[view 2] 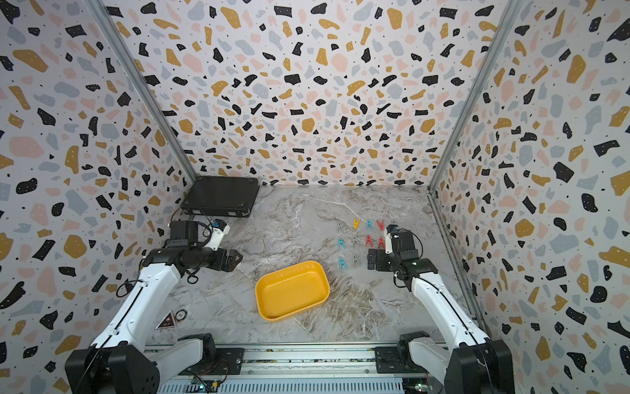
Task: Take the clothespins out of the storage box
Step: Reset both arms
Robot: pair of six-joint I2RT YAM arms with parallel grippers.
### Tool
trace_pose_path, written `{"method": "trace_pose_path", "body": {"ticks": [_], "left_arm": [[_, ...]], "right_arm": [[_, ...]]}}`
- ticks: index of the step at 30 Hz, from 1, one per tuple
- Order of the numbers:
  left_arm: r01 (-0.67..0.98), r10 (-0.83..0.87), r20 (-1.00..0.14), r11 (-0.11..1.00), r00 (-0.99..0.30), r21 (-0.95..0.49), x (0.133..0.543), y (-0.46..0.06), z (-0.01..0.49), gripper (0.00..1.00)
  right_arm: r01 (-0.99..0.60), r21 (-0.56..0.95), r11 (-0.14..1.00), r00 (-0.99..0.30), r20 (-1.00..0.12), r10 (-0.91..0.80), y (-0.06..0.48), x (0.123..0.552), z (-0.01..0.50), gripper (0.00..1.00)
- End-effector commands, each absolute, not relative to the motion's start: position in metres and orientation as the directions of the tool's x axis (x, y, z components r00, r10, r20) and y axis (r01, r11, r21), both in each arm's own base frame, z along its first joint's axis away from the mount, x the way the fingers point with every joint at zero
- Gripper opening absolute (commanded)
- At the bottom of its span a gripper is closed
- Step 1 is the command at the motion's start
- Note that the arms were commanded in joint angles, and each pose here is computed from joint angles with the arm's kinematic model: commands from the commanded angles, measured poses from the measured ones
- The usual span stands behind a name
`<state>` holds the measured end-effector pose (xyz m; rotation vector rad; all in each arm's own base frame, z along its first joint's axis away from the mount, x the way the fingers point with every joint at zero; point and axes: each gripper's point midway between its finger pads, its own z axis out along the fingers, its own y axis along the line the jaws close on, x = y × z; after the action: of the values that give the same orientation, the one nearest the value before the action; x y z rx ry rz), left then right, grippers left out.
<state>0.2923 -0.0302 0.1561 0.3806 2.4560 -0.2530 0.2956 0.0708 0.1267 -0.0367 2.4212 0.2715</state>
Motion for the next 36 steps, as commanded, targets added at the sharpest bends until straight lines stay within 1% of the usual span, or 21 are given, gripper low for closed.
{"method": "trace_pose_path", "body": {"ticks": [1,5,10,13,16,19,21,23,25,26,27,28,29,31,33,36], "left_arm": [[0.271,0.196,-0.712,0.963,-0.674,0.008,0.317,-0.016,0.169,1.0],[0.254,0.161,-0.784,0.967,-0.599,0.004,0.334,-0.017,0.169,1.0],[0.233,0.083,-0.888,0.972,-0.452,-0.028,0.353,-0.021,0.17,1.0],[0.223,0.048,-0.938,0.974,-0.342,-0.031,0.359,-0.021,0.169,1.0],[0.222,0.022,-0.96,0.974,-0.279,-0.042,0.357,-0.022,0.154,1.0],[0.217,0.013,-0.959,0.975,-0.284,-0.051,0.357,-0.022,0.133,1.0],[0.159,-0.003,-0.965,0.986,-0.263,-0.046,0.36,-0.012,0.124,1.0],[0.178,0.005,-0.968,0.983,-0.253,-0.042,0.361,-0.015,0.111,1.0],[0.192,-0.014,-0.98,0.98,-0.198,-0.053,0.363,-0.017,0.113,1.0],[0.2,-0.011,-0.976,0.978,-0.217,-0.055,0.365,-0.018,0.112,1.0],[0.192,-0.002,-0.965,0.98,-0.263,-0.055,0.366,-0.017,0.108,1.0],[0.177,0.002,-0.95,0.983,-0.312,-0.056,0.368,-0.014,0.105,1.0],[0.133,-0.018,-0.942,0.989,-0.334,-0.066,0.373,-0.007,0.102,1.0],[0.138,-0.018,-0.952,0.988,-0.305,-0.063,0.373,-0.009,0.104,1.0],[0.143,-0.012,-0.948,0.988,-0.317,-0.061,0.374,-0.01,0.104,1.0],[0.144,-0.012,-0.948,0.988,-0.319,-0.061,0.373,-0.011,0.103,1.0]], "right_arm": [[-0.17,0.161,0.972,-0.608,-0.793,0.025,0.075,0.311,0.161,0.99],[-0.163,0.148,0.975,-0.51,-0.859,0.045,0.068,0.306,0.185,0.99],[-0.112,0.155,0.981,-0.468,-0.88,0.086,0.058,0.297,0.198,0.99],[-0.179,0.134,0.975,-0.453,-0.891,0.039,0.065,0.289,0.206,0.99],[-0.168,0.169,0.971,-0.453,-0.888,0.077,0.065,0.285,0.204,0.99],[-0.185,0.185,0.965,-0.442,-0.893,0.087,0.067,0.277,0.206,0.99],[-0.195,0.18,0.964,-0.433,-0.898,0.08,0.067,0.273,0.206,0.99],[-0.217,0.155,0.964,-0.42,-0.906,0.051,0.068,0.271,0.204,0.99],[-0.226,0.102,0.969,-0.402,-0.915,0.002,0.066,0.271,0.202,0.99],[-0.203,0.074,0.976,-0.396,-0.918,-0.013,0.06,0.272,0.2,0.99],[-0.178,0.051,0.983,-0.389,-0.921,-0.022,0.054,0.274,0.199,0.99],[-0.156,0.018,0.988,-0.38,-0.924,-0.043,0.049,0.276,0.198,0.99],[-0.142,-0.015,0.99,-0.374,-0.925,-0.068,0.045,0.279,0.195,0.99],[-0.091,-0.073,0.993,-0.372,-0.922,-0.102,0.035,0.287,0.188,0.99],[-0.067,-0.131,0.989,-0.374,-0.916,-0.147,0.028,0.298,0.181,0.99],[-0.056,-0.152,0.987,-0.426,-0.89,-0.161,0.022,0.315,0.158,0.99]]}}
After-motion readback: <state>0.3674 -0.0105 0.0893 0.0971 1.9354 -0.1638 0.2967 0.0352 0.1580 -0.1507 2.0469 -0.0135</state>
